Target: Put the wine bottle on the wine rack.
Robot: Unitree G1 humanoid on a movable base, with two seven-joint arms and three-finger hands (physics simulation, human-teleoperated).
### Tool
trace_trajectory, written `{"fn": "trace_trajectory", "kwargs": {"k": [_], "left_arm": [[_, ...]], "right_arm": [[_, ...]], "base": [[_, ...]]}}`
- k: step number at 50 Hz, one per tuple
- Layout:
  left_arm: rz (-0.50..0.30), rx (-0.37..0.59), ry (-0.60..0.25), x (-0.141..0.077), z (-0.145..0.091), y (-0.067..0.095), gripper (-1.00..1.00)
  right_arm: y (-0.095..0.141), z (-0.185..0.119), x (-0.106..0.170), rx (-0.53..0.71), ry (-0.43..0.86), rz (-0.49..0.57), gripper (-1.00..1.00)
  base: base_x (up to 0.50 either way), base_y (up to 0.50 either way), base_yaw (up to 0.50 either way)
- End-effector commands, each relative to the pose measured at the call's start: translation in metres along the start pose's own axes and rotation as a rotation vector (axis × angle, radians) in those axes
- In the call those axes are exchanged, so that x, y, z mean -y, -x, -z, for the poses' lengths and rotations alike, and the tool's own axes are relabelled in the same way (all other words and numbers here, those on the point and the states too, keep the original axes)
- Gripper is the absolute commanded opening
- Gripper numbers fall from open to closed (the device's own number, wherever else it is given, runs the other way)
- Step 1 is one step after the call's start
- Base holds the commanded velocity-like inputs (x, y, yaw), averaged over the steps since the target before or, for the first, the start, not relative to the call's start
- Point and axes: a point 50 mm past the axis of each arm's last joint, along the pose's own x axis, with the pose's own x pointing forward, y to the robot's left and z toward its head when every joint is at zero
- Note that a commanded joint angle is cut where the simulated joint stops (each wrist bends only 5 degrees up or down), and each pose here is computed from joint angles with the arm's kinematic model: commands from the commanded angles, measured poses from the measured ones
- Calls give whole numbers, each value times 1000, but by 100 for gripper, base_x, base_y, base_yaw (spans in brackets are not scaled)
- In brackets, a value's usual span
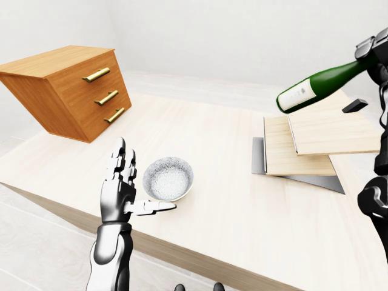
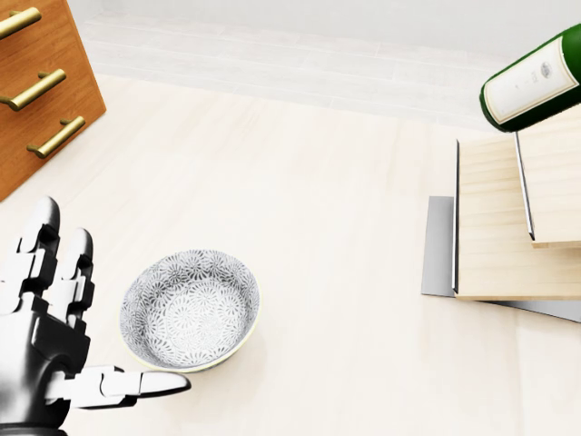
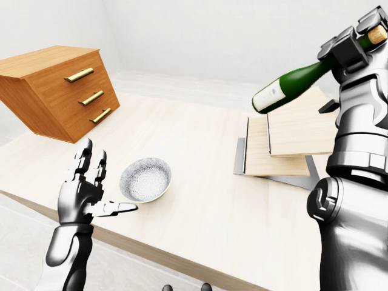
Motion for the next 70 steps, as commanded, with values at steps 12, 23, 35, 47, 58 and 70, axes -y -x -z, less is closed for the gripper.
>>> {"fn": "trace_trajectory", "kwargs": {"k": [12, 23, 35, 47, 58, 70], "left_arm": [[1, -4, 3, 0, 1, -1, 100], [6, 33, 5, 0, -8, 0, 100], [6, 38, 2, 0, -9, 0, 100], [6, 42, -2, 1, -10, -1, 100], [3, 29, -19, 2, -7, 0, 100], [0, 28, -19, 0, -7, 0, 100]], "right_arm": [[10, -13, 29, 41, -55, 40, -100], [17, -7, 47, 19, -68, 88, -100], [23, -1, 59, 0, -52, 124, -100], [23, 15, 60, -58, -19, 132, -100], [29, 29, 72, -123, 37, 172, -100], [31, 39, 74, -165, 67, 199, -100]], "base": [[0, 0, 0], [0, 0, 0], [0, 0, 0], [0, 0, 0], [0, 0, 0], [0, 0, 0]]}}
